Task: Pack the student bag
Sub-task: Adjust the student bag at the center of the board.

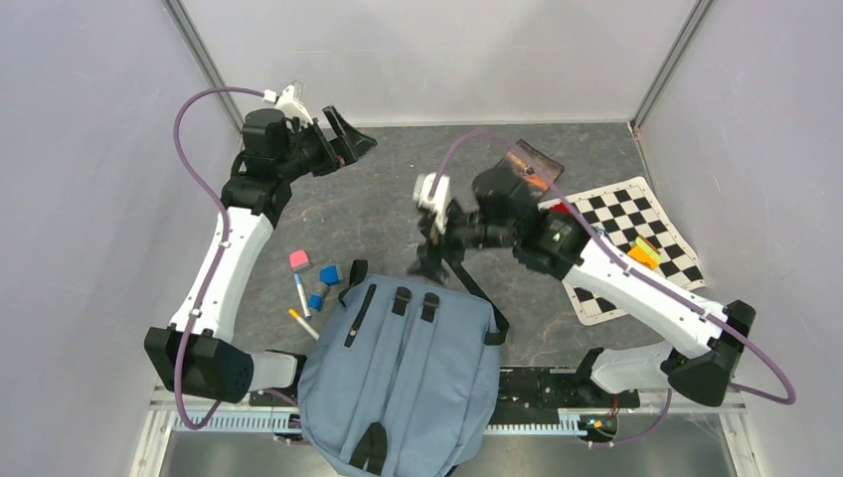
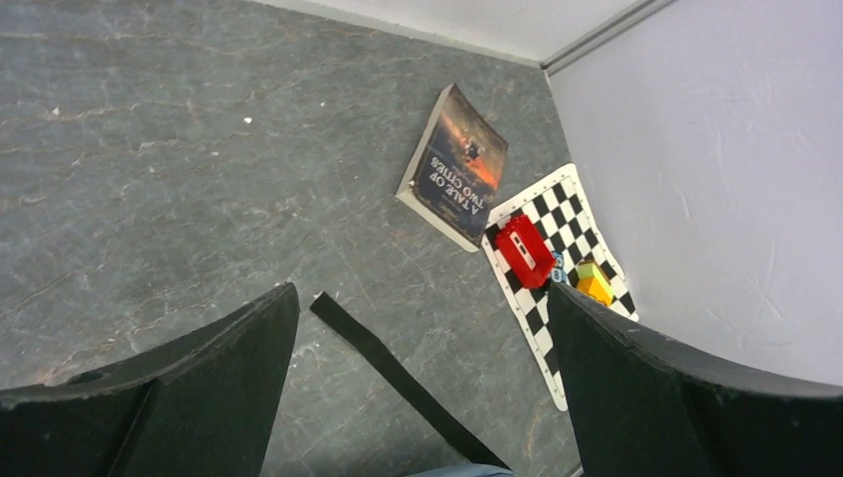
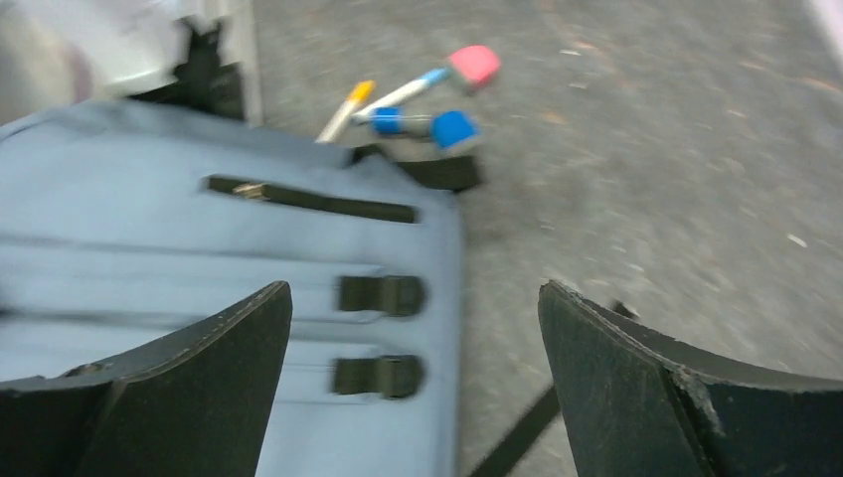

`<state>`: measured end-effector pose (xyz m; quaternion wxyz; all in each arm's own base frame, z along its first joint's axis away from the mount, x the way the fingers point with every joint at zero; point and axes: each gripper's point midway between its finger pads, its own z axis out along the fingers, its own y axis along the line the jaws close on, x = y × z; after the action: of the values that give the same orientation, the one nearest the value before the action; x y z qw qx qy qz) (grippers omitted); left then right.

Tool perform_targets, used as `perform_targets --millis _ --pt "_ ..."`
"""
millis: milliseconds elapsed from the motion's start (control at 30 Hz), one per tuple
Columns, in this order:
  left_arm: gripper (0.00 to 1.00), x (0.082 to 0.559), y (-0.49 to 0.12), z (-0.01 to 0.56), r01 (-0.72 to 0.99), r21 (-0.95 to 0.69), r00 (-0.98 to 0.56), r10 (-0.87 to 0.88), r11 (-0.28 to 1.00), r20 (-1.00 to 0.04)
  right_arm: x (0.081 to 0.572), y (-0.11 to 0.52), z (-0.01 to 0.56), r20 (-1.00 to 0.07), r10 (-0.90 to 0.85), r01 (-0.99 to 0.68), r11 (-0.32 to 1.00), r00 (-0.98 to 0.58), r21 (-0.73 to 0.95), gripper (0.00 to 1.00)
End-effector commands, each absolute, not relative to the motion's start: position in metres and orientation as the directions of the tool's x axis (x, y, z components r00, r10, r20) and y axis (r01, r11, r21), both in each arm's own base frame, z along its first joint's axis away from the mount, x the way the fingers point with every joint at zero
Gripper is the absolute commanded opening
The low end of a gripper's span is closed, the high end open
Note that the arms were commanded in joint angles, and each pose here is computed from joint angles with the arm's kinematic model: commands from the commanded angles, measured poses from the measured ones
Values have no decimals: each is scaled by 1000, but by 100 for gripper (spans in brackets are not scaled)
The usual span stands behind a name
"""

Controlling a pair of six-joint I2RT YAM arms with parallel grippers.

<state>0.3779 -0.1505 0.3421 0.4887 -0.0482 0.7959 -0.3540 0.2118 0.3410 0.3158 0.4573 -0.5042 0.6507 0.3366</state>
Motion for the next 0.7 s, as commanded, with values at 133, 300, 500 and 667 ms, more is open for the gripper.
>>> perform_targets --millis 133,300,500,667 --pt "100 395 -123 321 125 -622 -527 -480 773 -702 101 375 309 -953 -283 -994 -9 111 -113 98" --pt "100 401 -107 302 24 -623 -524 -521 782 -674 59 392 289 -959 -253 -991 16 126 -134 98" --pt "100 401 -104 306 50 -608 -487 -512 793 -708 24 402 262 -956 -278 -993 47 87 -104 98" --pt "100 400 -100 289 47 -566 -501 -471 823 -727 -12 407 234 -943 -308 -989 38 126 -144 98"
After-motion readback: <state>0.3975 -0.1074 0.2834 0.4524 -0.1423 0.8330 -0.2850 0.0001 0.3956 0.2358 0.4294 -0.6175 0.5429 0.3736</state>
